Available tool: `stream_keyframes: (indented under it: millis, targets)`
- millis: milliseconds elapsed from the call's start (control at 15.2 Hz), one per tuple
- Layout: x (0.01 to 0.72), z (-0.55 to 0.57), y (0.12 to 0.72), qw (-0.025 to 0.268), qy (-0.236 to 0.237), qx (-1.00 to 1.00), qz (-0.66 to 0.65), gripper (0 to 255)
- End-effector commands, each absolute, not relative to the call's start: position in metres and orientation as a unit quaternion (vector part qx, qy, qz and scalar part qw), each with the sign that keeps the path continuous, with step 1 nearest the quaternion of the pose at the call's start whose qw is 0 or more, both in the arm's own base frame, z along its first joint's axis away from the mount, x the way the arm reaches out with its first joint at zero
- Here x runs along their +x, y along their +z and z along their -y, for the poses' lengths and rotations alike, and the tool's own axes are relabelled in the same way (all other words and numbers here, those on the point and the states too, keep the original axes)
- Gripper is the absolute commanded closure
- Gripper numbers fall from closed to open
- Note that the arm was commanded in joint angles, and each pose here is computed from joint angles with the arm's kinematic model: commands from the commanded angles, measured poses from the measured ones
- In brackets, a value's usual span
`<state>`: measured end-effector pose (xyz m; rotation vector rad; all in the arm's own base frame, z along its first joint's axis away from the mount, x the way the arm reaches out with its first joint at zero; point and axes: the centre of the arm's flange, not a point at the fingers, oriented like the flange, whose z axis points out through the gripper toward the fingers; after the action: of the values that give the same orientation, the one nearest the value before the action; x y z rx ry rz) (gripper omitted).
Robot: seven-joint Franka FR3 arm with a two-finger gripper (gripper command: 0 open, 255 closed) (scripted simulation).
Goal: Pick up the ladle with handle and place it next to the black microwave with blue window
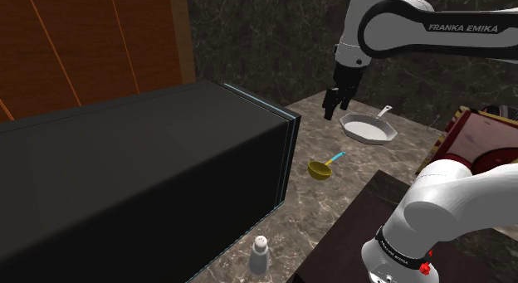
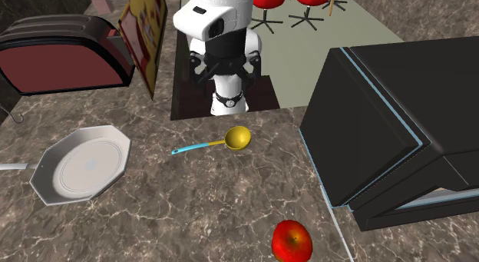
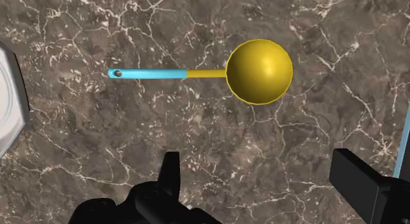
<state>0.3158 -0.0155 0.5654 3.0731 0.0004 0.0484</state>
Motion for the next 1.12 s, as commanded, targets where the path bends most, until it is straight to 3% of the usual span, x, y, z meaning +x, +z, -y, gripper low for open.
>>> stream_keyframes:
  millis: [0, 1056]
  targets:
    - [0.316, 0.016, 0.565, 0.034, 0.016, 0.999, 0.0, 0]
    - [0.299, -0.064, 0.393, 0.05, 0.003, 0.999, -0.014, 0]
